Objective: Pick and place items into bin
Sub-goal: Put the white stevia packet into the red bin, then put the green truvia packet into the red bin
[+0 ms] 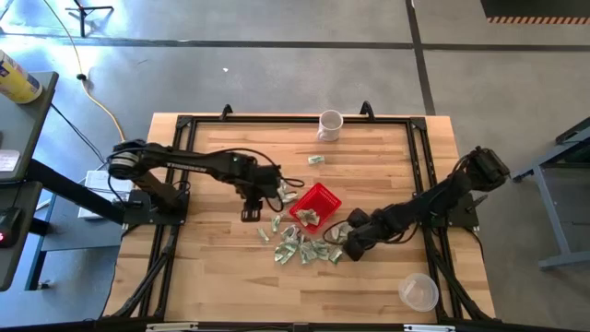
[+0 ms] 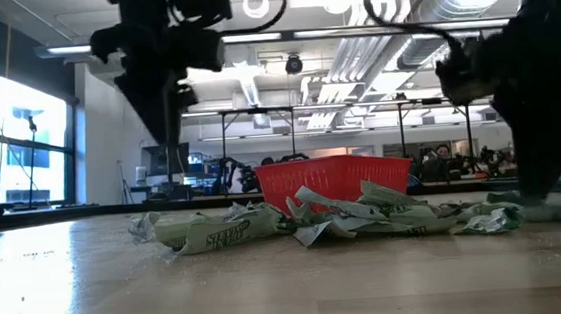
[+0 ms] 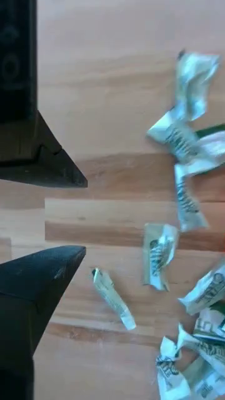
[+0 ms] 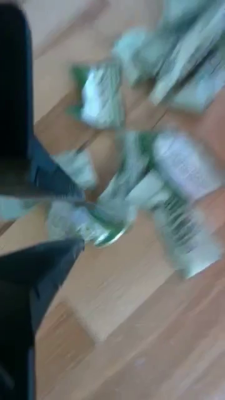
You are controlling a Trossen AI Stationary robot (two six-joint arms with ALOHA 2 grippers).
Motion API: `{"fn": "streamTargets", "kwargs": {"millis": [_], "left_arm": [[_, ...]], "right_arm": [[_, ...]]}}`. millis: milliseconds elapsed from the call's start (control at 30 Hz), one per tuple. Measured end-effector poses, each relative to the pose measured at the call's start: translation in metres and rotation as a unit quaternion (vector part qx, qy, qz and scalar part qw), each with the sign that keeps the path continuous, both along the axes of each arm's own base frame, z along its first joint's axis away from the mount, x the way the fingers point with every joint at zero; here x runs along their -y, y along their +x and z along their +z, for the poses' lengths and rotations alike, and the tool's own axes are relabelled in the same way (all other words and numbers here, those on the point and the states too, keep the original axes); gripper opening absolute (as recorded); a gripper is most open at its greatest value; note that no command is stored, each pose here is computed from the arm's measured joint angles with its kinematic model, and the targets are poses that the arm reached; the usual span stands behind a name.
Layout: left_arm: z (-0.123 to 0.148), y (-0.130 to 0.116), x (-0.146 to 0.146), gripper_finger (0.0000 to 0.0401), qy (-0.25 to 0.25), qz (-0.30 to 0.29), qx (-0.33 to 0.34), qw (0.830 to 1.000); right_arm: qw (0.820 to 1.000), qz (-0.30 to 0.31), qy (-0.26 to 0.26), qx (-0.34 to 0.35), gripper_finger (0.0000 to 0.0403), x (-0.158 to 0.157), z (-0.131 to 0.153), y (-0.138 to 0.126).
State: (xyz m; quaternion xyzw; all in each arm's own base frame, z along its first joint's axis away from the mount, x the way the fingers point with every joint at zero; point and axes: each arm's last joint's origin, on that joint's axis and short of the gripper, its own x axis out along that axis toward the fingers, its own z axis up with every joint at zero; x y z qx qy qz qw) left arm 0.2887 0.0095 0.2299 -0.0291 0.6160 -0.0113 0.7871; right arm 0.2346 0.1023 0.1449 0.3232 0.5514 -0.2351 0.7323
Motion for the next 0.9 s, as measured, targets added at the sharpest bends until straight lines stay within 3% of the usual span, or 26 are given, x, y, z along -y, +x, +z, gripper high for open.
{"fn": "streamTargets", "kwargs": {"millis": [100, 267, 400, 500, 600, 767, 900], "left_arm": [[-0.006, -0.016, 0.001, 0.0195, -0.01, 0.03, 0.009, 0.999], [-0.013, -0.041, 0.002, 0.0192, -0.026, 0.083, 0.039, 0.995], [-0.016, -0.057, 0.002, 0.0189, -0.035, 0.12, 0.062, 0.99], [-0.018, -0.065, 0.002, 0.0189, -0.036, 0.134, 0.069, 0.988], [-0.022, -0.069, 0.003, 0.0189, -0.038, 0.143, 0.063, 0.987], [-0.026, -0.071, 0.008, 0.0189, -0.037, 0.138, 0.06, 0.988], [-0.029, -0.07, 0.01, 0.0189, -0.038, 0.138, 0.066, 0.988]], "right_arm": [[0.999, 0.012, 0.03, 0.012, 0.0014, 0.005, 0.01, 0.001], [0.998, -0.011, 0.035, 0.052, 0.0011, 0.025, 0.039, 0.003], [0.998, 0.008, 0.037, 0.05, 0.0014, 0.035, 0.046, 0.001], [0.997, 0.051, 0.049, 0.013, 0.0065, 0.029, 0.039, -0.002], [0.996, 0.075, 0.054, -0.014, 0.0141, 0.016, 0.03, -0.005], [0.999, 0.047, 0.005, -0.009, 0.0263, 0.004, 0.021, -0.005], [0.999, 0.028, -0.034, -0.008, 0.0309, 0.005, 0.016, -0.004]]}}
